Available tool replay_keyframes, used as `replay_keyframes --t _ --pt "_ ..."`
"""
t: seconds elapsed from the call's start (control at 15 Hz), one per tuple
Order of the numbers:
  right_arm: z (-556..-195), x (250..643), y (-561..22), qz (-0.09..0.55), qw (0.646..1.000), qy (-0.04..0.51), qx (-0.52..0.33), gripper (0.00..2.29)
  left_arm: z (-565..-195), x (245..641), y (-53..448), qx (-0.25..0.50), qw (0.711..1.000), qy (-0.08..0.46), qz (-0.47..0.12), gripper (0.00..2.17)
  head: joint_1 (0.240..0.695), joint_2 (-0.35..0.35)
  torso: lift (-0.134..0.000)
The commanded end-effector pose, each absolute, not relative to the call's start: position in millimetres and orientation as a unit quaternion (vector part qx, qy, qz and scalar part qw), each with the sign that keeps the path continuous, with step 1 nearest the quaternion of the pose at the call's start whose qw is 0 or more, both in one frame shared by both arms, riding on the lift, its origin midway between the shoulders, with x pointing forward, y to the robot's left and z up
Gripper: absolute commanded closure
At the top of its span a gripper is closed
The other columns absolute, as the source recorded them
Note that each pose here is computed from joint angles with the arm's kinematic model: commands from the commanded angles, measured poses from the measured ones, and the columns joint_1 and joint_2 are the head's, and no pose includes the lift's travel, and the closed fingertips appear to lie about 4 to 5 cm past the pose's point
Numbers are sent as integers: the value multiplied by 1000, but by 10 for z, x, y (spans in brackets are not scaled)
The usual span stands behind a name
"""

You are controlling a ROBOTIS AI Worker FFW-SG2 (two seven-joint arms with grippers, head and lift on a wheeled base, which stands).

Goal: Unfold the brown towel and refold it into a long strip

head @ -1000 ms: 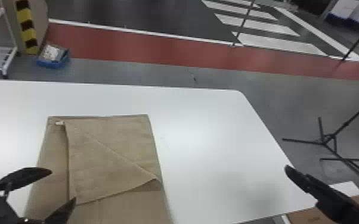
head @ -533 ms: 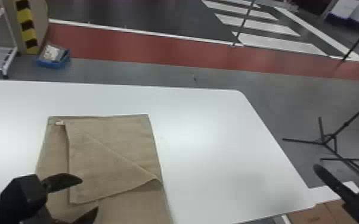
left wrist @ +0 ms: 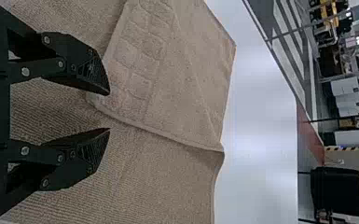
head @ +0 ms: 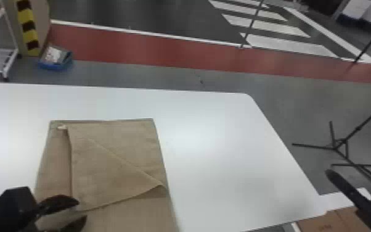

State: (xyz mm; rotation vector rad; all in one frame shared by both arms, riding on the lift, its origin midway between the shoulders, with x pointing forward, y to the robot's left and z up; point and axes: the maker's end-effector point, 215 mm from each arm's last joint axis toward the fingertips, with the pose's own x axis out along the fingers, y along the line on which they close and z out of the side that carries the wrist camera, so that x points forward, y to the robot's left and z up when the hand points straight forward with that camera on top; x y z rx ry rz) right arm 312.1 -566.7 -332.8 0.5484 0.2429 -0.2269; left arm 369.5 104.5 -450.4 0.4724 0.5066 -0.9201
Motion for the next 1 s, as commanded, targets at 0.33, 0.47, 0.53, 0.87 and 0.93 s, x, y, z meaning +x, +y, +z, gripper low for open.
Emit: replay_keyframes --t 0.33,0.47,0.53,0.87,0.93 --pt "-3337 3099 -5652 -105 946 114 284 83 -4477 3744 1021 226 841 232 -433 724 695 -350 -123" --pt "-3349 3094 -5658 -105 945 114 287 83 -4529 3739 1035 231 839 237 -432 731 695 -350 -123" --pt "-3351 3089 -5663 -105 945 114 287 83 -4545 3732 1036 231 838 239 -432 731 695 -350 -123" --pt "-3346 3094 -5670 -105 944 109 293 83 -4549 3752 1042 232 840 238 -429 1210 695 -350 -123" --pt "-3353 3103 -5664 -104 944 109 295 83 -4536 3797 1058 231 846 234 -418 1561 695 -350 -123"
